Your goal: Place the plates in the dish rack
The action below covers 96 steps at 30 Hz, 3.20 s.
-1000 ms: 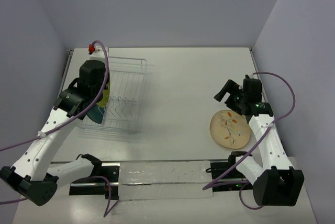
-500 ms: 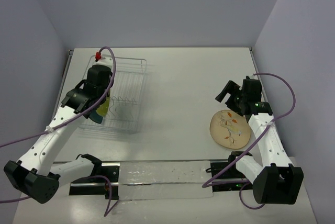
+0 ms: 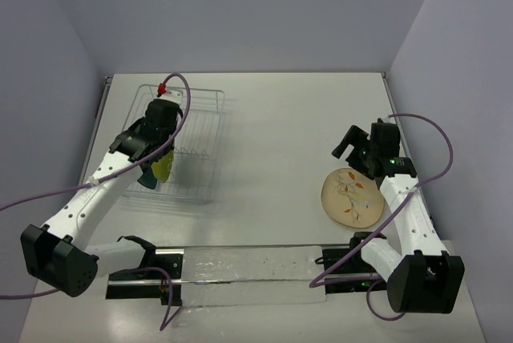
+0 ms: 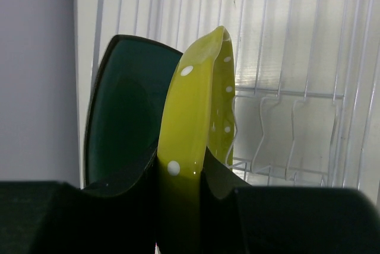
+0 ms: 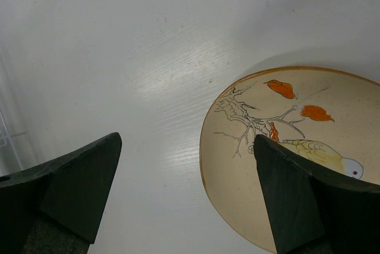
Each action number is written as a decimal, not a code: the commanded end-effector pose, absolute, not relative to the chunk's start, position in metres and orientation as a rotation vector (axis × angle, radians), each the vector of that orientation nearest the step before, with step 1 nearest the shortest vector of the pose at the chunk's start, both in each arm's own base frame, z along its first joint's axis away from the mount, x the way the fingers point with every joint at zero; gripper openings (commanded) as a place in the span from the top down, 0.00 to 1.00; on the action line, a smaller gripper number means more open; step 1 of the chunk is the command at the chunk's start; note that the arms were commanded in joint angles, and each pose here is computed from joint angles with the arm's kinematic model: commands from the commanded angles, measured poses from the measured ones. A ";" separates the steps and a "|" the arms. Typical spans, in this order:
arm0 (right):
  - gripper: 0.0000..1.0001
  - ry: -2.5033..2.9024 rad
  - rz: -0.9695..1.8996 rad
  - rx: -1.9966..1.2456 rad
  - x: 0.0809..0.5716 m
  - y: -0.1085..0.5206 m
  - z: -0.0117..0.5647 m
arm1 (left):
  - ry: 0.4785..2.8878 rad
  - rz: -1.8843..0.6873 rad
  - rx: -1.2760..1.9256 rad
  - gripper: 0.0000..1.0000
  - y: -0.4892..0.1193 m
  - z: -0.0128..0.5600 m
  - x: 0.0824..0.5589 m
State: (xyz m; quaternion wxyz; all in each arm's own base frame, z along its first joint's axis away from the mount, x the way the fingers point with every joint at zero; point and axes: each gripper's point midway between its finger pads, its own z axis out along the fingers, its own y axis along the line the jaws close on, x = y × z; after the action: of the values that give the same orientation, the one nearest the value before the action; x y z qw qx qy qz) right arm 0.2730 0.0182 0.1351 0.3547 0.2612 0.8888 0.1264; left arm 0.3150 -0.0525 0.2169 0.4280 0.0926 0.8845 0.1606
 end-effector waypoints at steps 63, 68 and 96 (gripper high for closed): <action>0.00 2.018 0.160 1.622 0.188 -0.106 0.038 | 2.131 -0.784 0.497 0.01 -0.390 0.231 0.344; 0.00 2.076 0.276 1.596 0.195 -0.092 0.026 | 2.230 -0.881 0.532 0.01 -0.423 0.184 0.326; 0.00 2.302 0.491 1.352 0.209 -0.027 0.014 | 2.561 -1.096 0.469 0.22 -0.518 0.028 0.216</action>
State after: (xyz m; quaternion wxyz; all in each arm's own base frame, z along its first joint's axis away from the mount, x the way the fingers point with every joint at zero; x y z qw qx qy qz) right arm 0.2280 -0.0475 0.0324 0.2659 0.4845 0.8176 0.1617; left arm 0.2189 -0.5068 0.0399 0.1602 0.1753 0.8937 -0.3807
